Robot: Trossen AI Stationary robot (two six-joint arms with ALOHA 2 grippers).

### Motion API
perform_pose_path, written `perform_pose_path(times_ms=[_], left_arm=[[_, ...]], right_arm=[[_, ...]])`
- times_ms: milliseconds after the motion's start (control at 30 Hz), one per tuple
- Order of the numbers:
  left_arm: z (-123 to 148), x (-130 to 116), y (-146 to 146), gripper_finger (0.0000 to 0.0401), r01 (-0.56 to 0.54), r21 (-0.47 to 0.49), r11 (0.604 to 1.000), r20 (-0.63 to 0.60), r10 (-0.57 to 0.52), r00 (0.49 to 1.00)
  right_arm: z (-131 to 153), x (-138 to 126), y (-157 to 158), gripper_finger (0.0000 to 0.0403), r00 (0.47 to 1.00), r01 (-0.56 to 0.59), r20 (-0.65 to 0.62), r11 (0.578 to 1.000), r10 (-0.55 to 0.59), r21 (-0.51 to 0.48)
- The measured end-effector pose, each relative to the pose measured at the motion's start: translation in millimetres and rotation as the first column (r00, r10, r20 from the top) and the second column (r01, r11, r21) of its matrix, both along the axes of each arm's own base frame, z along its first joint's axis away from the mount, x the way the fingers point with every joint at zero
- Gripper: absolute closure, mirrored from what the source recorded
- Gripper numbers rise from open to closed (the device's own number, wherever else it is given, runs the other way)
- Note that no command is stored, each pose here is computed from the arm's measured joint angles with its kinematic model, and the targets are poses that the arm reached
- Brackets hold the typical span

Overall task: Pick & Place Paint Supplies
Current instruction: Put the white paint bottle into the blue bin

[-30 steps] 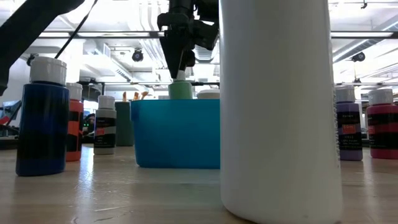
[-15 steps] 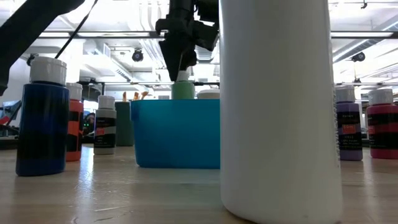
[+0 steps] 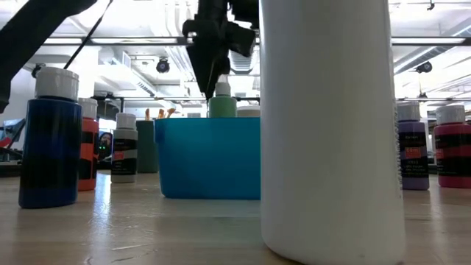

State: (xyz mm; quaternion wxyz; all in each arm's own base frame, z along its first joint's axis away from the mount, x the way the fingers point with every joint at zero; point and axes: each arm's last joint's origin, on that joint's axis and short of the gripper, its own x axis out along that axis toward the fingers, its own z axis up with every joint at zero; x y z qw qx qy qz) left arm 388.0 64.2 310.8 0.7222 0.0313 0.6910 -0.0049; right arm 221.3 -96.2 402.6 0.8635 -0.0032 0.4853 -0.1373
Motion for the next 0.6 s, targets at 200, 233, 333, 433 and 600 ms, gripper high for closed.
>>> perform_pose_path(times_ms=[200, 233, 333, 433, 600], left_arm=[[36.8, -22.7, -4.6, 0.0167, -0.031, 0.011, 0.999, 0.101, 0.03, 0.994], [44.1, -27.9, -5.4, 0.0167, -0.048, 0.011, 0.999, 0.122, 0.046, 0.991], [67.4, -46.0, -8.4, 0.0167, -0.112, 0.003, 0.994, 0.194, 0.109, 0.975], [88.6, -64.8, -12.8, 0.0167, -0.164, -0.01, 0.986, 0.268, 0.16, 0.95], [110.8, -92.8, -22.9, 0.0167, -0.216, 0.005, 0.976, 0.396, 0.196, 0.897]], right_arm=[[-0.3, -0.3, 0.4, 0.0216, 1.0, 0.009, -0.002, 1.0, -0.009, 0.008], [-0.3, -0.3, 0.6, 0.0216, 1.0, 0.012, -0.001, 1.0, -0.012, 0.011], [-1.4, 4.2, 6.0, 0.0221, 1.0, -0.009, 0.001, 1.0, 0.009, 0.018], [-1.5, 9.3, 15.9, 0.0231, 0.998, -0.055, 0.008, 0.998, 0.055, 0.017], [0.9, 19.7, 41.1, 0.0248, 0.987, -0.151, 0.051, 0.988, 0.151, 0.012]])
